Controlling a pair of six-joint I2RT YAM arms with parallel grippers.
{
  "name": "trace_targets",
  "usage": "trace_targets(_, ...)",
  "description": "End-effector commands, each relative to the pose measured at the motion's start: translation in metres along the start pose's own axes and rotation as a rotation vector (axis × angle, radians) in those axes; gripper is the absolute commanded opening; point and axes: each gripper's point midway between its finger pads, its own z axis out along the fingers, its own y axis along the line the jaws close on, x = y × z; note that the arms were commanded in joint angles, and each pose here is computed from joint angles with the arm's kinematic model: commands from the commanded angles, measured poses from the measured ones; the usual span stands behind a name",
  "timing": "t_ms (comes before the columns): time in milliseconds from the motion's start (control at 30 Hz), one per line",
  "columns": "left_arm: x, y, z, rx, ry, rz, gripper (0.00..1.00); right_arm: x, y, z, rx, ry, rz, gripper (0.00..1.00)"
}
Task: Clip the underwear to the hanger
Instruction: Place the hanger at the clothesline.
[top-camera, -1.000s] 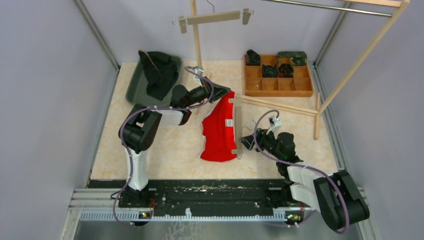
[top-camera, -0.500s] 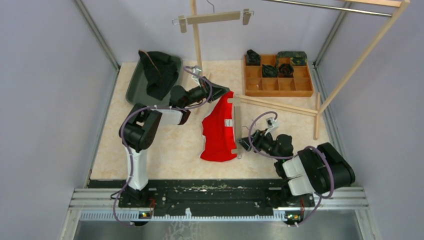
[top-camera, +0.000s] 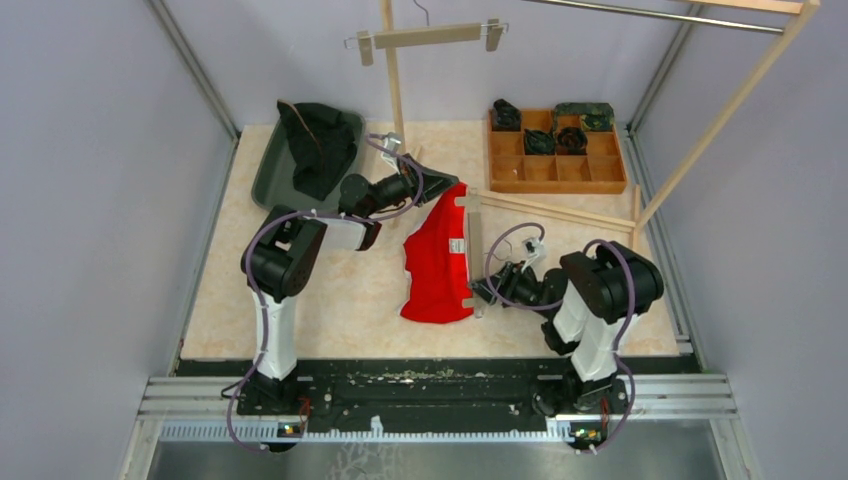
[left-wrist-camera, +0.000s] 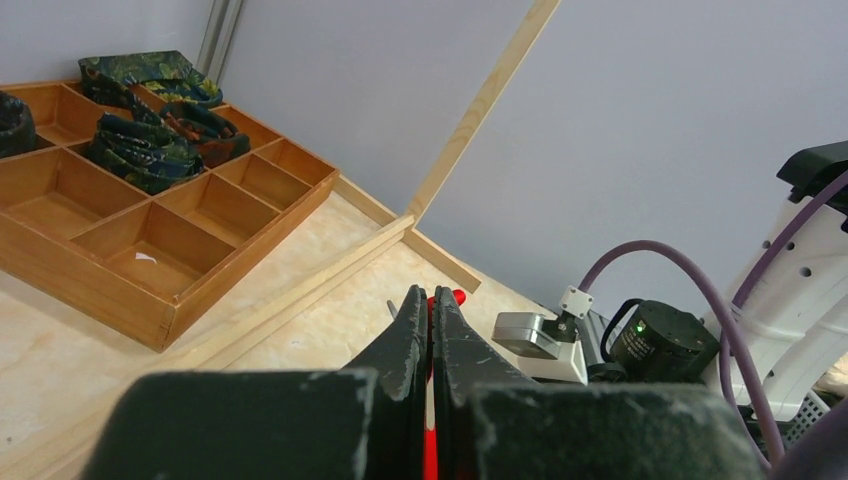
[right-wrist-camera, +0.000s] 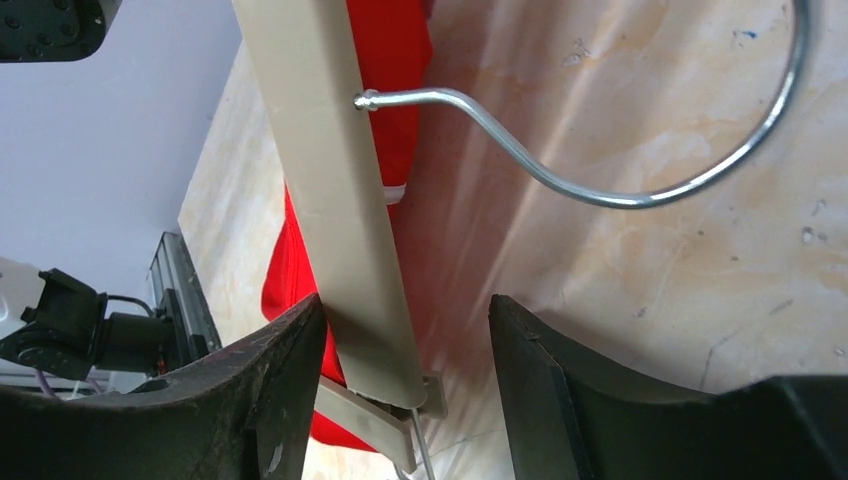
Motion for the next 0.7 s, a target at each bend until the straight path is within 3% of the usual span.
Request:
trace_targets(0, -0.02, -0.013, 0.003, 0.055, -0.053, 0.054, 0.0, -0.036, 0.034, 0.009, -0.146, -0.132, -0.138, 0.59)
trace_targets(167, -0.02, -0.014, 0.002, 0.063, -0.059, 0.043, 0.0, -0.038, 0.034, 0.014, -0.154, -0.132, -0.145, 0.46)
trace_targets(367, -0.019, -0.012, 0.0, 0.051, -0.059, 0.043, 0.0, -0.04, 0.035, 0.015, -0.152, -0.141, -0.158, 0.15)
trace_targets(667, -0.019, 0.009, -0.021, -0.04, -0.097, 0.016, 0.0, -0.046, 0.045, -0.002, -0.147, -0.193, -0.188, 0.06)
